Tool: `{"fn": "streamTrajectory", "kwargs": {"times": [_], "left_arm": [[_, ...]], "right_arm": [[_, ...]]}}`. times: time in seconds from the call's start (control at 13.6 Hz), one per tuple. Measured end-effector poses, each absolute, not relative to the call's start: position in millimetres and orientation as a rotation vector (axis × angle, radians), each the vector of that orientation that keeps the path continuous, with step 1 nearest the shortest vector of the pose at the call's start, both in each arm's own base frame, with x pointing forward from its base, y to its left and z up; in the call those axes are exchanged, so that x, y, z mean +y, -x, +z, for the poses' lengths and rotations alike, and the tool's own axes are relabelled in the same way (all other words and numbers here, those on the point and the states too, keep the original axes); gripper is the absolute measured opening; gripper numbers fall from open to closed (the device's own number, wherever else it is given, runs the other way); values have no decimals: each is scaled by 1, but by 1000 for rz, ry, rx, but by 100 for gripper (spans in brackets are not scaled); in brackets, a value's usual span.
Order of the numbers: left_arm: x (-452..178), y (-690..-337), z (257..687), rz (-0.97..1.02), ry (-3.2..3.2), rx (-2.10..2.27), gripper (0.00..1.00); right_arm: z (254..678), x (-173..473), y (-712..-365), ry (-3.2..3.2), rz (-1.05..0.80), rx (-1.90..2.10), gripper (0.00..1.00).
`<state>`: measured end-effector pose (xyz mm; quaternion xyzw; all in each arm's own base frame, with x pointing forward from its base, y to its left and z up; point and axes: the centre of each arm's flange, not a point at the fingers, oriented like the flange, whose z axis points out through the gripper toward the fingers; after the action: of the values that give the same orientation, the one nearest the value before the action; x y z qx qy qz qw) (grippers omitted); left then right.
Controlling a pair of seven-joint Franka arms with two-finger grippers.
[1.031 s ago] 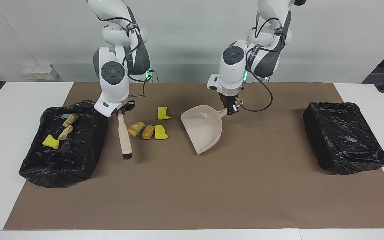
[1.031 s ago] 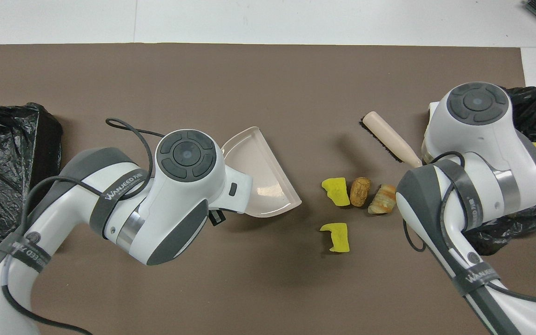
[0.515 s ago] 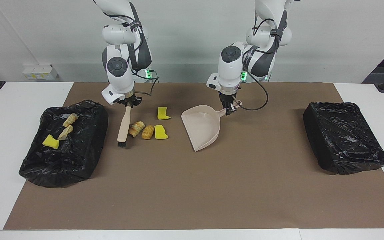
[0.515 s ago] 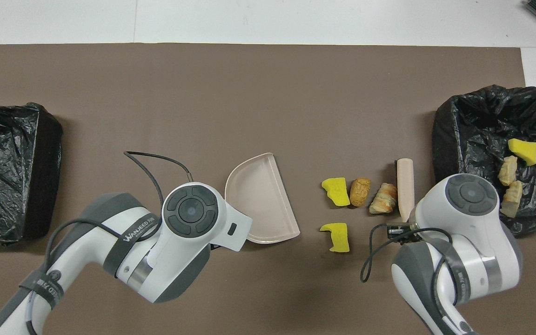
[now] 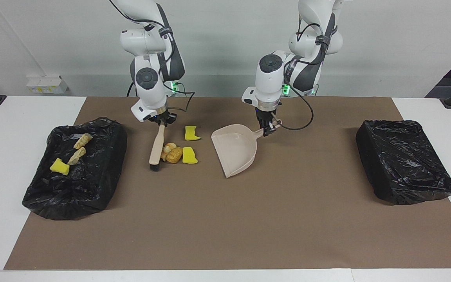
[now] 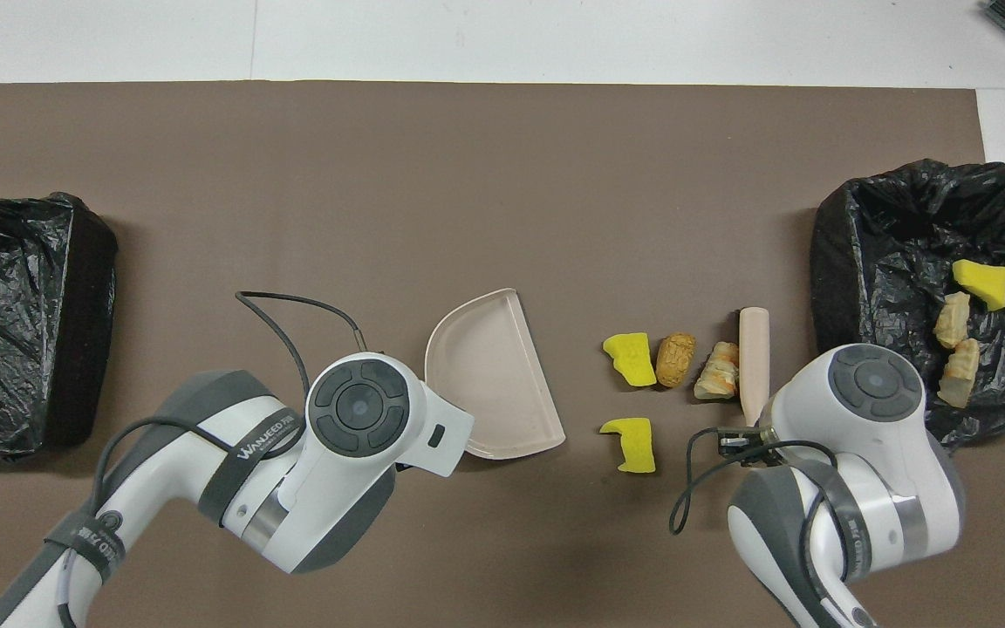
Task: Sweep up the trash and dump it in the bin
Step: 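Sweep the bread and sponge pieces into the dustpan with the right gripper's brush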
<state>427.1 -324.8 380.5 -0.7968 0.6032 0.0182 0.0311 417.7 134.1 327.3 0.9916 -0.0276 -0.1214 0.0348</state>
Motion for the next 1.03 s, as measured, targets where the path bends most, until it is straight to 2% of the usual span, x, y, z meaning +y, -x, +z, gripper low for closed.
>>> {"fn": "streamTrajectory", "kwargs": {"times": [0.66,0.88,1.03], "left_arm": [[-322,-427,377,53,2465,1853,31],[-320,-427,372,46,2470,1851,31],[-320,-427,372,44,2472,1849,31]], "right_arm": [[335,305,-427,-3229,-439,129,26],[350,331,-427,-3249,-469,180,26],[364,327,-427,-3228,-526,183,26]]}}
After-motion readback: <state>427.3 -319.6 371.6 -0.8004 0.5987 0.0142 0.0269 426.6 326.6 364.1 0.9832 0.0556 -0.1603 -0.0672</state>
